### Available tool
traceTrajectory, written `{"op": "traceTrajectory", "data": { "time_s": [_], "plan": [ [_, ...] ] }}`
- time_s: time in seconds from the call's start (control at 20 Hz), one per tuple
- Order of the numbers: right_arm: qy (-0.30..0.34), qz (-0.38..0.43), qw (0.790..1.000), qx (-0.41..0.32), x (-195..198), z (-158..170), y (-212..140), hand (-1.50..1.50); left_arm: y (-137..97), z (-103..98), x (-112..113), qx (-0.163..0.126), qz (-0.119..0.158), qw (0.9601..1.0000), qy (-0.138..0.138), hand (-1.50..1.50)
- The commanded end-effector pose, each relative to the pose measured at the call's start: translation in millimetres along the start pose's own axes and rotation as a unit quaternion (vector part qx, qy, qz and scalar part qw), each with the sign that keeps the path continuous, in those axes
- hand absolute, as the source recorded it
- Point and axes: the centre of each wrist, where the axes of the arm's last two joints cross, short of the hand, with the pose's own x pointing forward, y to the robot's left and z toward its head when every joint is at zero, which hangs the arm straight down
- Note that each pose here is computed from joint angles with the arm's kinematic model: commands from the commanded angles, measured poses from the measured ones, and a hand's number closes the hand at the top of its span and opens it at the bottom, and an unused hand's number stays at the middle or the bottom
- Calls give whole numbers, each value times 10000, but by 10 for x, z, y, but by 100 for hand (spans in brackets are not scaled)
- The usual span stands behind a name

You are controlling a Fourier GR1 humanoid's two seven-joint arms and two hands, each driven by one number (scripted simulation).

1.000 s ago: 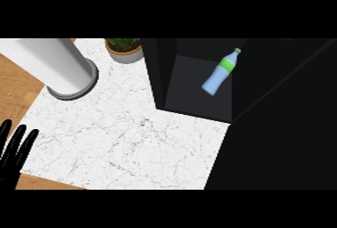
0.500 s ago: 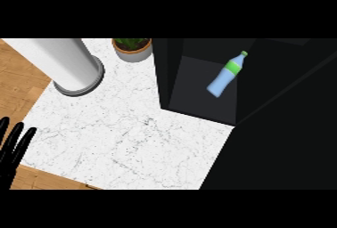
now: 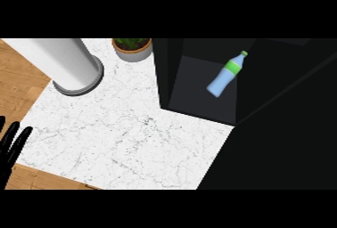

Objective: Pick up the bottled water, place it into the cabinet and close the cabinet

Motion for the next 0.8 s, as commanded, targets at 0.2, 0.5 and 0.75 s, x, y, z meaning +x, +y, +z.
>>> {"op": "traceTrajectory", "data": {
  "time_s": [0.2, 0.5, 0.75],
  "plan": [
    [-137, -369, 9992, -43, -36, -169, 75, 150, 53, -27, 43, -8, -24, 10000, -59, -150],
    [-389, -949, 9945, 204, -91, -185, 153, 150, 78, -82, 99, -153, -53, 9998, -132, -150],
    [-363, -1068, 9935, -156, -189, -200, 108, 150, 54, -130, 107, -263, 37, 9994, -224, -150]
  ]
}}
